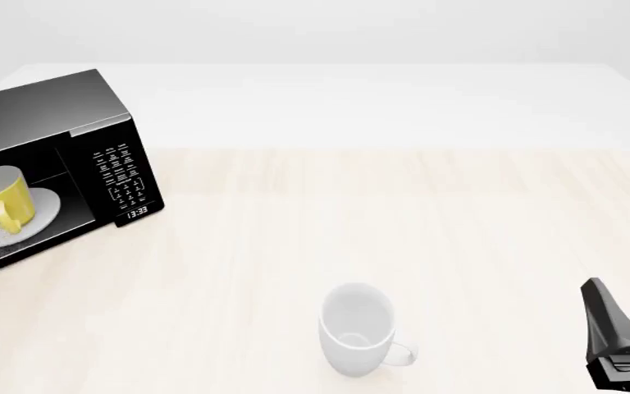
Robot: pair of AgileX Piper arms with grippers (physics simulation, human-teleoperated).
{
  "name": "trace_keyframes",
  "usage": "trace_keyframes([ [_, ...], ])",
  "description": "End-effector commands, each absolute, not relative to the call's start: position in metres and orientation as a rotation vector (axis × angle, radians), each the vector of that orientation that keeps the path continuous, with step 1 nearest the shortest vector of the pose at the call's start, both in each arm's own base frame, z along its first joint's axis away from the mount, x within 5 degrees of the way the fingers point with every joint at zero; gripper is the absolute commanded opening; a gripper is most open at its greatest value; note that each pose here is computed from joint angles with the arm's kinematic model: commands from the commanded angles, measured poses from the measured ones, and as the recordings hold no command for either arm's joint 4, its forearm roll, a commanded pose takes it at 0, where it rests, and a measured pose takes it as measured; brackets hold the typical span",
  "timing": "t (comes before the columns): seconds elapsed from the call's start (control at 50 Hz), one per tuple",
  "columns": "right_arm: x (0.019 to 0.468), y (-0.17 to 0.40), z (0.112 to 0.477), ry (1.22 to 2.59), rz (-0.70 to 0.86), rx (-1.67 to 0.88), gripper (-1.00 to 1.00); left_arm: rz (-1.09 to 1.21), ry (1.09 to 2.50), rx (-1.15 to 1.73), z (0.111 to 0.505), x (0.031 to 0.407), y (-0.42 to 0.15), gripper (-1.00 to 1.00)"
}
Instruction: Put the yellow and white mug in the microwave and close it.
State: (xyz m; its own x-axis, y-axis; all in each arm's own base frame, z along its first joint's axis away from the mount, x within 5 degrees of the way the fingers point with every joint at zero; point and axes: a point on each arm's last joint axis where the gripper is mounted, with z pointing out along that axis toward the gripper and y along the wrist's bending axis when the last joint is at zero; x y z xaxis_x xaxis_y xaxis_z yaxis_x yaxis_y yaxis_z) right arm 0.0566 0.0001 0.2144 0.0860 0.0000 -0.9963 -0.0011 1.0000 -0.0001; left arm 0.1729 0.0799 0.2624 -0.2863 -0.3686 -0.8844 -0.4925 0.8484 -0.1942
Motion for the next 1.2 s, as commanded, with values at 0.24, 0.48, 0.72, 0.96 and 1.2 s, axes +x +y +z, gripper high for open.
trace_keyframes([
  [0.24,0.057,0.0,0.214,1.485,0.001,-0.001,1.0,0.146,1.82,-0.617,0.315,0.142,0.066,1.0],
  [0.48,0.057,0.0,0.214,1.485,0.001,-0.001,1.0,0.167,1.782,-0.626,0.338,0.126,0.062,1.0],
  [0.72,0.057,0.0,0.214,1.485,0.001,-0.001,1.0,0.212,1.728,-0.679,0.358,0.109,0.063,1.0],
  [0.96,0.057,0.0,0.214,1.484,0.001,-0.001,1.0,0.229,1.67,-0.702,0.38,0.094,0.059,1.0],
  [1.2,0.057,0.0,0.214,1.485,0.001,-0.001,1.0,0.272,1.628,-0.751,0.389,0.082,0.059,1.0],
])
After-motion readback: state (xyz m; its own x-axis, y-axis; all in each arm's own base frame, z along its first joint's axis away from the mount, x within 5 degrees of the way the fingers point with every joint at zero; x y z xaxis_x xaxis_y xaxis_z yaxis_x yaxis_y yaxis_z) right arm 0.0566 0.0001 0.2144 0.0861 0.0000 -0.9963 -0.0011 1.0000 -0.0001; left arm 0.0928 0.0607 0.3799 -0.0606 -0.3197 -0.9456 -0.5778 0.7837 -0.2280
